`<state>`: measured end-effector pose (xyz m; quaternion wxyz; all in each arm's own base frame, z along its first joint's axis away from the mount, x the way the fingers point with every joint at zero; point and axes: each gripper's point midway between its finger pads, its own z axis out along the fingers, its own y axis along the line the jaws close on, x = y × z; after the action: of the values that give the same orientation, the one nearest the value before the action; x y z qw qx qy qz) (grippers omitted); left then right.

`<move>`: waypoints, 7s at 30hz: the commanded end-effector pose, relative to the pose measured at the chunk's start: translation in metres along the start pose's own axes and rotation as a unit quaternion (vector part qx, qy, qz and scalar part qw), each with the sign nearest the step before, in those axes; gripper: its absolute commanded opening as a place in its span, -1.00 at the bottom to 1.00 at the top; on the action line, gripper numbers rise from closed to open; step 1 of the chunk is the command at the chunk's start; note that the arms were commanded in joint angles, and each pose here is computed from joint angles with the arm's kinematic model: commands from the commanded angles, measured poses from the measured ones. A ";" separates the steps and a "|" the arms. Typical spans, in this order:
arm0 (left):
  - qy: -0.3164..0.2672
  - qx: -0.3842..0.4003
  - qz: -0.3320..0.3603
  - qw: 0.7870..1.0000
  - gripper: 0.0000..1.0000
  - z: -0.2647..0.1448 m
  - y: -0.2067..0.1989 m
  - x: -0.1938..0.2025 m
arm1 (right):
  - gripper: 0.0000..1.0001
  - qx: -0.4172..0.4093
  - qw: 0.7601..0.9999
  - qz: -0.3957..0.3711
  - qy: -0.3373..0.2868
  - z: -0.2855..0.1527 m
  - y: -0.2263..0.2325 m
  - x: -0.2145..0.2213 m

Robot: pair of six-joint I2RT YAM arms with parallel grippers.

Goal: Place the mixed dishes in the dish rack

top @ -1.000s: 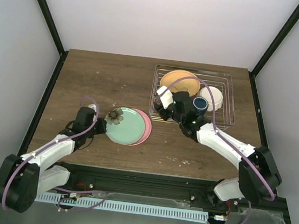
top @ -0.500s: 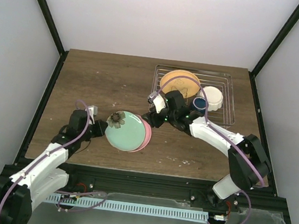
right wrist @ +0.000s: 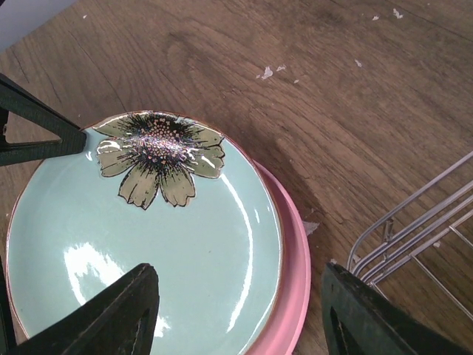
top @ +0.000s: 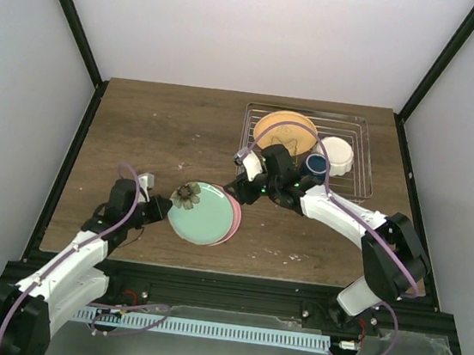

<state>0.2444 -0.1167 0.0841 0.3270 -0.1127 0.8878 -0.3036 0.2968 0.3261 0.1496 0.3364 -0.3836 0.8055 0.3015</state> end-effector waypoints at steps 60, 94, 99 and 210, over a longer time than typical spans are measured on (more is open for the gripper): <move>-0.076 0.176 -0.033 0.981 -0.98 -0.057 -0.066 -0.055 | -0.91 -0.249 0.957 0.143 0.033 0.010 0.060 0.005; -0.091 -0.103 -0.014 0.990 1.00 -0.055 0.019 -0.061 | -0.99 0.265 0.923 -0.192 -0.203 -0.184 -0.039 -0.174; -0.083 -0.130 0.003 0.988 0.99 -0.042 0.026 -0.064 | -0.99 0.368 0.866 -0.267 -0.210 -0.218 -0.052 -0.177; 0.043 -0.070 0.192 0.978 1.00 0.042 -0.029 -0.048 | 0.87 0.330 0.808 -0.488 -0.028 -0.138 -0.111 -0.085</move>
<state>0.3088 -0.1454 0.1093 0.3336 0.0660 0.9215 -0.1873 0.4020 0.1862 0.2488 0.5320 -0.5985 0.5644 -0.2006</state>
